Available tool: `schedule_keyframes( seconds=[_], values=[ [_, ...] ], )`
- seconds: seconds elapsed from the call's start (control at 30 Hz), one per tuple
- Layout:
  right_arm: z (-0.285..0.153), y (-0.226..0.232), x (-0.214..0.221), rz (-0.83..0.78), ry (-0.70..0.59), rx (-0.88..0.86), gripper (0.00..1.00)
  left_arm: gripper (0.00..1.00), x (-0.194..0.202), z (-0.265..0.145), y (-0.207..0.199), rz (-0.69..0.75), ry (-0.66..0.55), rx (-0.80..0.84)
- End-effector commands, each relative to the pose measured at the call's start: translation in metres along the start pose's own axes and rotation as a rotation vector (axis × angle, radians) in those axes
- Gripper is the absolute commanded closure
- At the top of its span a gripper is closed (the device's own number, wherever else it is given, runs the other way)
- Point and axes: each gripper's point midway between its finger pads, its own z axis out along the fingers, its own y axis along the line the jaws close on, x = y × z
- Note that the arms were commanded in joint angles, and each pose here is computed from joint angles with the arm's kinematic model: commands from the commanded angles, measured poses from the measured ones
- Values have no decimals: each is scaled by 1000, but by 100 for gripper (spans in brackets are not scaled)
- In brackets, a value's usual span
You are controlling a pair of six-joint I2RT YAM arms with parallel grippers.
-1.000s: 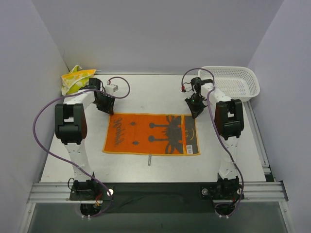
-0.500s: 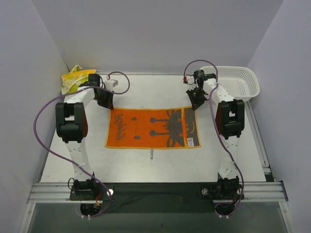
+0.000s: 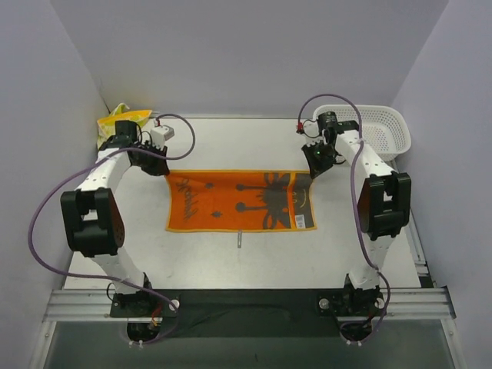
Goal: Roll the towels
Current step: Fold the towel
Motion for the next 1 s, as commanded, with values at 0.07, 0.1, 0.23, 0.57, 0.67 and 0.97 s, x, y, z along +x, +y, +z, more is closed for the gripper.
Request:
schedule_keyframes(
  seconds=[0.07, 0.1, 0.23, 0.57, 0.67, 0.97],
  values=[
    [-16, 20, 43, -34, 52, -60, 100, 100, 39, -20, -26, 125, -11, 76],
    [-12, 25, 57, -29, 80, -75, 100, 100, 44, -23, -31, 162, -15, 82],
    [-2, 38, 84, -16, 121, -114, 100, 100, 82, -22, -45, 198, 41, 103],
    [31, 52, 121, -2, 222, -144, 100, 100, 132, 5, -40, 118, 182, 117],
    [29, 51, 118, -2, 213, -139, 100, 100, 123, 4, -40, 110, 158, 116],
    [-5, 52, 104, -19, 134, -121, 100, 100, 93, -26, -51, 147, 76, 102]
  ],
)
